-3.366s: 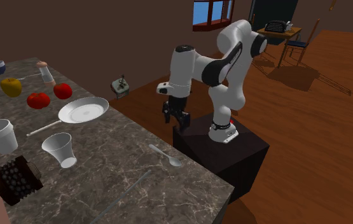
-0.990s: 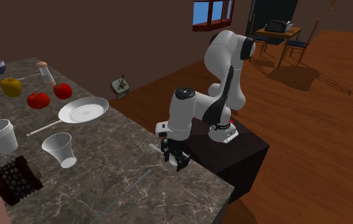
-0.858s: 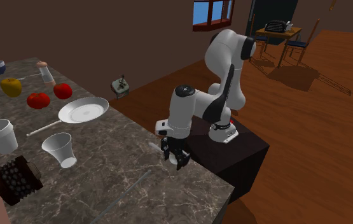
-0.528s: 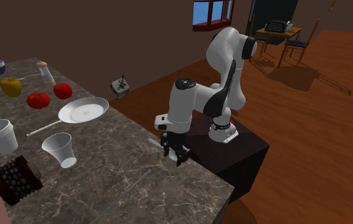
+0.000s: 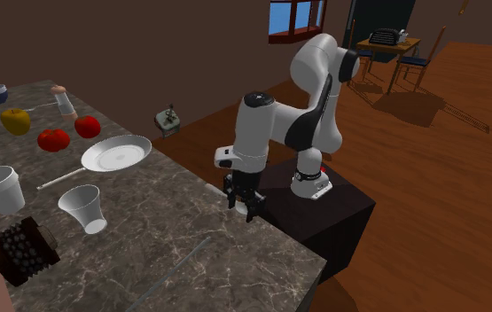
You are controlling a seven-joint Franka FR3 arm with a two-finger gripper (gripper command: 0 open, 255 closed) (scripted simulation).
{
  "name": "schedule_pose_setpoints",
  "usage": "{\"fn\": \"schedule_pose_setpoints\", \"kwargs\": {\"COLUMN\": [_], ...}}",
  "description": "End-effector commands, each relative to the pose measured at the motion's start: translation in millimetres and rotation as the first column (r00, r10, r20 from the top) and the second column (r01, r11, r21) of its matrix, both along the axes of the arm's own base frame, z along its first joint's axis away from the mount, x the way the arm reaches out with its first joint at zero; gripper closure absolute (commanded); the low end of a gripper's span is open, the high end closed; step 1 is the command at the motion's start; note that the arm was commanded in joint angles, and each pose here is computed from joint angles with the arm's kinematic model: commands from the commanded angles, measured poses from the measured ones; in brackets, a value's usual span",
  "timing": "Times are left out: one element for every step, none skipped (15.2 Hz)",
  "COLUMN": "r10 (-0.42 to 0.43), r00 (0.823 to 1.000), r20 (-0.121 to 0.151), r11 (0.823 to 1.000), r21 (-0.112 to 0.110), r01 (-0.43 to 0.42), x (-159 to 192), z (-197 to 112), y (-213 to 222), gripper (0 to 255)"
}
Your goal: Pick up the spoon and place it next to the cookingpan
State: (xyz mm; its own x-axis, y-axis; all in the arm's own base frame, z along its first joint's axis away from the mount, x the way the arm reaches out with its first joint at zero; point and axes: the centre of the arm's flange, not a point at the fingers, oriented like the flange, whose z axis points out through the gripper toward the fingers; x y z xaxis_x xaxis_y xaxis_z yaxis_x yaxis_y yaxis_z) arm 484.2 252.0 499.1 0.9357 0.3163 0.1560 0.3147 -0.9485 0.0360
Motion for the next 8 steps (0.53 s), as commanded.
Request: {"fn": "schedule_pose_setpoints", "kwargs": {"r10": [0.000, 0.000, 0.000, 0.000, 0.000, 0.000, 0.000, 0.000], "r00": [1.000, 1.000, 1.000, 1.000, 1.000, 1.000, 1.000, 1.000], "r20": [-0.001, -0.001, -0.001, -0.001, -0.001, -0.001, -0.001, -0.001], "r11": [1.000, 1.000, 1.000, 1.000, 1.000, 1.000, 1.000, 1.000], "r21": [0.000, 0.000, 0.000, 0.000, 0.000, 0.000, 0.000, 0.000], "r01": [0.000, 0.000, 0.000, 0.000, 0.000, 0.000, 0.000, 0.000], "x": [-0.1, -0.1, -0.1, -0.1, -0.1, 4.9, 10.0, 15.0], "z": [10.7, 16.0, 21.2, 26.5, 31.1, 31.1, 31.1, 31.1], "y": [0.2, 0.2, 0.2, 0.2, 0.2, -12.0, -24.2, -36.4], "gripper": [255, 255, 255, 255, 255, 255, 255, 255]}}
